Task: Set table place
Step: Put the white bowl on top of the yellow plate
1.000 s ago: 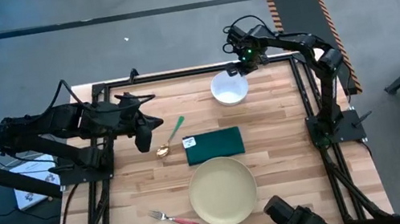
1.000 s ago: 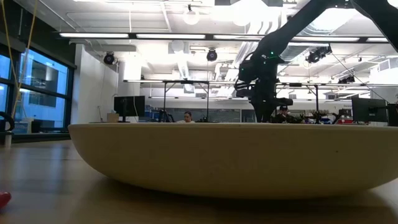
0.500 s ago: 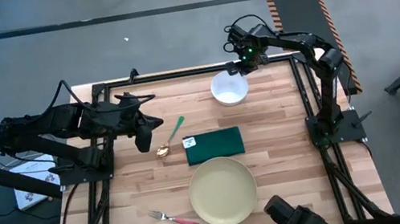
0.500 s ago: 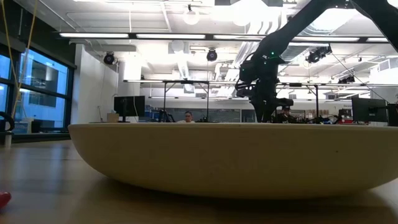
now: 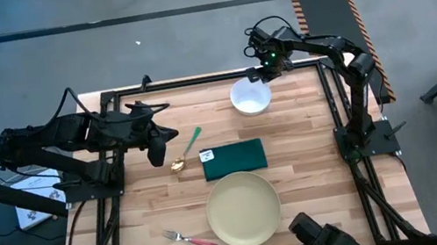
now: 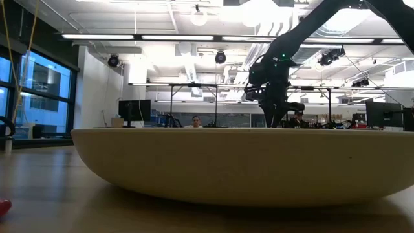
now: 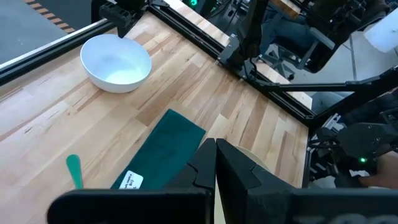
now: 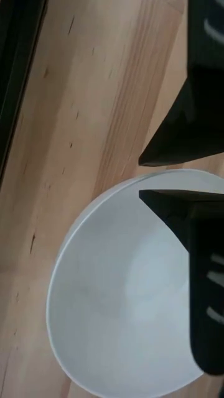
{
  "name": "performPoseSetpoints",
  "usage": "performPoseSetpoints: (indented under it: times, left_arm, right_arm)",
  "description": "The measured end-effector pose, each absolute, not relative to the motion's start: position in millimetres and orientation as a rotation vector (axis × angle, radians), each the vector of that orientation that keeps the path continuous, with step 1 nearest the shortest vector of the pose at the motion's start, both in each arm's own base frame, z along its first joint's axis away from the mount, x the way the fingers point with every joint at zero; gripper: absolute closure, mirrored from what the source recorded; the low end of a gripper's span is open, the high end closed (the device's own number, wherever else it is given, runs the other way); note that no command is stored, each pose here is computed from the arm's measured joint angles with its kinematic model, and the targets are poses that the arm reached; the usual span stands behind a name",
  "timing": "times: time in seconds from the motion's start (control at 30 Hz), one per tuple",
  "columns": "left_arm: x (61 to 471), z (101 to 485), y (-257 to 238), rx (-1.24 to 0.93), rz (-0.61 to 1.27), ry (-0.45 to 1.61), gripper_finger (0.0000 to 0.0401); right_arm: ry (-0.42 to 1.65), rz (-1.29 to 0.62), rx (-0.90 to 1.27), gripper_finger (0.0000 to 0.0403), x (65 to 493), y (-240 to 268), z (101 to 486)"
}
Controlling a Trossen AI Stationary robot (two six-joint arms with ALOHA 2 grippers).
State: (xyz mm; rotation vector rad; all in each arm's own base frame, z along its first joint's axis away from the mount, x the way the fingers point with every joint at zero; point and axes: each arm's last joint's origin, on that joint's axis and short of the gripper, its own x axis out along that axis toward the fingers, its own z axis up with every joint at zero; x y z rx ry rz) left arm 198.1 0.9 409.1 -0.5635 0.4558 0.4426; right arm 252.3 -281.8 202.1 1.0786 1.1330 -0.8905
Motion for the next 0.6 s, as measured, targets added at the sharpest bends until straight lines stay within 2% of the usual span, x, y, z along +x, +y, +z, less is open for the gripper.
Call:
performPoseSetpoints:
  times: [0.33,0.6]
  left_arm:
    - [198,409,1,-0.564,0.441,0.456,0.0400]
    - [198,409,1,-0.564,0.441,0.456,0.0400]
  right_arm:
    - [1.124,-0.882,1.086,0.0340,253,-282,202]
    - [1.172,-0.876,1.105,0.0340,257,-283,187]
